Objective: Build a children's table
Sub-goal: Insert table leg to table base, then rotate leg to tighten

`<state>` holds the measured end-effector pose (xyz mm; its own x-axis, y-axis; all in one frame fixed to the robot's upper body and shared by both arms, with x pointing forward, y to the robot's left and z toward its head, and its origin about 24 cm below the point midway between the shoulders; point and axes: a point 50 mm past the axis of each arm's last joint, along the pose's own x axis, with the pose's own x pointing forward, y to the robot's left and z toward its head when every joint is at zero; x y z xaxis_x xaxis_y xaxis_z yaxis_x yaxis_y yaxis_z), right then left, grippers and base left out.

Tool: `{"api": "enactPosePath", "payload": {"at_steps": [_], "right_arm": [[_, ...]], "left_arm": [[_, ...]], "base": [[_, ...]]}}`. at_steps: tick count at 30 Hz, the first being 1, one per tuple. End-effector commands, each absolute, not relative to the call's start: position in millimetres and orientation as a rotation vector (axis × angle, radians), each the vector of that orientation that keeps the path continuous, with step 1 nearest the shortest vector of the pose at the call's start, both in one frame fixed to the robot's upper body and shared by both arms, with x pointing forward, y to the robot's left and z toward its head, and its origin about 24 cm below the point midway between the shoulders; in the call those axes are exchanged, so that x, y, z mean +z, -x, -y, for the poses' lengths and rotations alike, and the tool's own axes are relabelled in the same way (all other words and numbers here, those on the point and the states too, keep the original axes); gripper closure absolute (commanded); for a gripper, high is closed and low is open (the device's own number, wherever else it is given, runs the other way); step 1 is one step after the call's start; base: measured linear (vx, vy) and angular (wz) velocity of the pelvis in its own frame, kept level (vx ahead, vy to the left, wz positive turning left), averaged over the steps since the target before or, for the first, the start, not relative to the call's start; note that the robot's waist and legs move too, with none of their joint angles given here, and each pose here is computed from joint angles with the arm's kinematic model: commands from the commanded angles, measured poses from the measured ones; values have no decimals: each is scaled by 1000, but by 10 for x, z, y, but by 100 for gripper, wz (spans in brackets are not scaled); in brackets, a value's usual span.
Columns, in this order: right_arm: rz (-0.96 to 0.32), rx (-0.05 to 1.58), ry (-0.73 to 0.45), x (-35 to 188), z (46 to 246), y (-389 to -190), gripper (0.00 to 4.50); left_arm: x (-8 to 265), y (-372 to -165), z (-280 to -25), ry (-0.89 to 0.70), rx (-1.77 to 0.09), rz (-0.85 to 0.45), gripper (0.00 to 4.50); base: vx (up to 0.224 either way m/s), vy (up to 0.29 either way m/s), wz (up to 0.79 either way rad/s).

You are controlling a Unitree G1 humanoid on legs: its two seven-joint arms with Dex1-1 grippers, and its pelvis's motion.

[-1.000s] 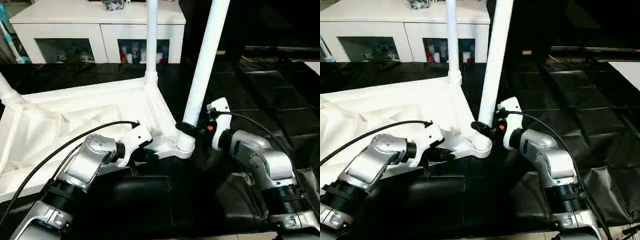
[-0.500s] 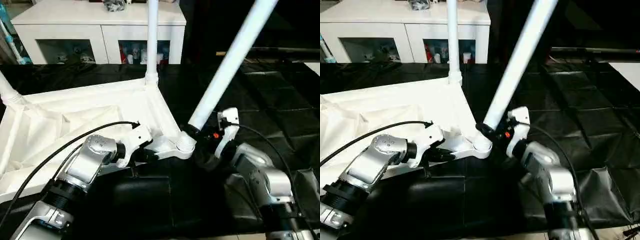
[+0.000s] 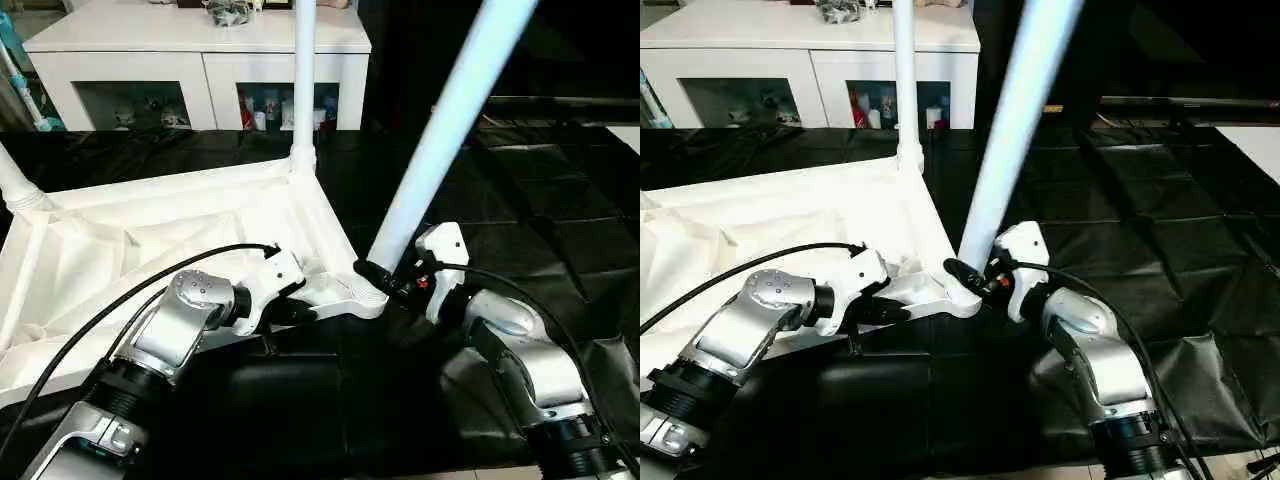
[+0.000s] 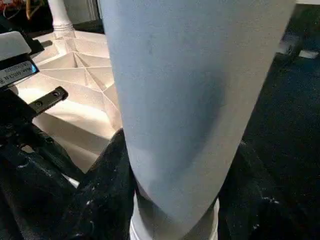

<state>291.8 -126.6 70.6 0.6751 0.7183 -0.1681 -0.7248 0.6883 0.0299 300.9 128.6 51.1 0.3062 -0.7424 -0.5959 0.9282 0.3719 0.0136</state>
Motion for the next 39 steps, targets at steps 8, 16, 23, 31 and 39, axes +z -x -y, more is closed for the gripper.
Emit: {"api": "enactPosePath", "payload": {"at_steps": [8,16,23,31,39], "right_arm": [[-388,819,37,481,1228,-2996,265],[-431,831,61,400,1215,-2950,265],[-406,631,9,418,1221,-3116,265],[-474,304,-78,353,806,-3429,265],[-462,151,-105,385,551,-3521,265]], "left_arm": [[506,-3037,-1314,-397,-1101,-561,450],[493,-3043,-1337,-381,-1089,-569,450],[455,-3116,-1313,-310,-1019,-576,450],[262,-3367,-791,-202,-763,-599,450],[276,-3427,-550,-209,-723,-592,450]], "base": [[0,0,0],[0,0,0],[0,0,0],[0,0,0],[0,7,0]]}}
